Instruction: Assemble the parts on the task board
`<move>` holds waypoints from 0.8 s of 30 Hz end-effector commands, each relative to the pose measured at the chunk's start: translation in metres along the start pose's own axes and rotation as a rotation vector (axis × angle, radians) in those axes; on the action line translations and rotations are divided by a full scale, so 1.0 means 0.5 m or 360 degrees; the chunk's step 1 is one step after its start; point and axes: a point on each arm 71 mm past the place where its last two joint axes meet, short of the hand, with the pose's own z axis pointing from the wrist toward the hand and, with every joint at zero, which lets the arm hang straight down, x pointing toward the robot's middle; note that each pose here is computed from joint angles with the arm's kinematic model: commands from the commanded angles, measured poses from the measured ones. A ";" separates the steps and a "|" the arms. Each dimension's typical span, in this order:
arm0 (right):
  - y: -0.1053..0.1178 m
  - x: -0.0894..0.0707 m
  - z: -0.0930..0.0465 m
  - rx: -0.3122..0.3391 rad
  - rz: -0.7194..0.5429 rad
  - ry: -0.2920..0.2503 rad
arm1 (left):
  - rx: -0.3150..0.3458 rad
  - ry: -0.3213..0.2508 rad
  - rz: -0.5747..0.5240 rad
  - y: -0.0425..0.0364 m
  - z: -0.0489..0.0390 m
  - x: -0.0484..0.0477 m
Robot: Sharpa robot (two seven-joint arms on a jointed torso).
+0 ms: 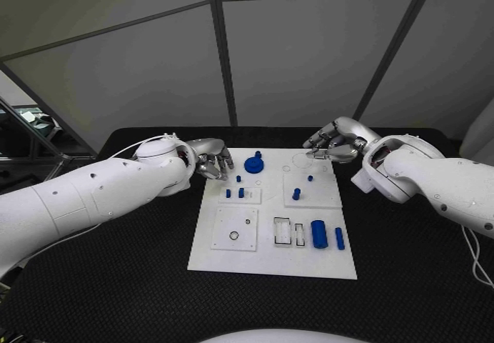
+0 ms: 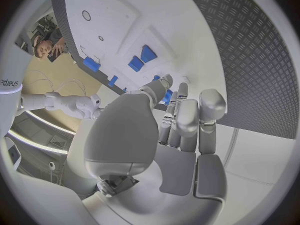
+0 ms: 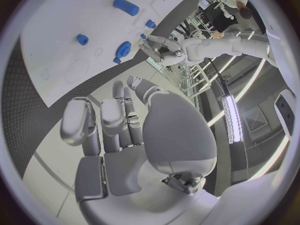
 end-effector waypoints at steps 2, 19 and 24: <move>-0.007 0.009 -0.009 0.0023 -0.0404 0.0089 | 0.0042 -0.0160 -0.0337 0.028 -0.018 -0.030; -0.010 0.052 -0.021 0.0051 -0.0931 0.0086 | 0.0212 -0.0271 -0.2009 0.037 -0.068 -0.050; -0.004 0.065 -0.017 0.0039 -0.0950 0.0092 | 0.0243 -0.0276 -0.2089 0.037 -0.072 -0.051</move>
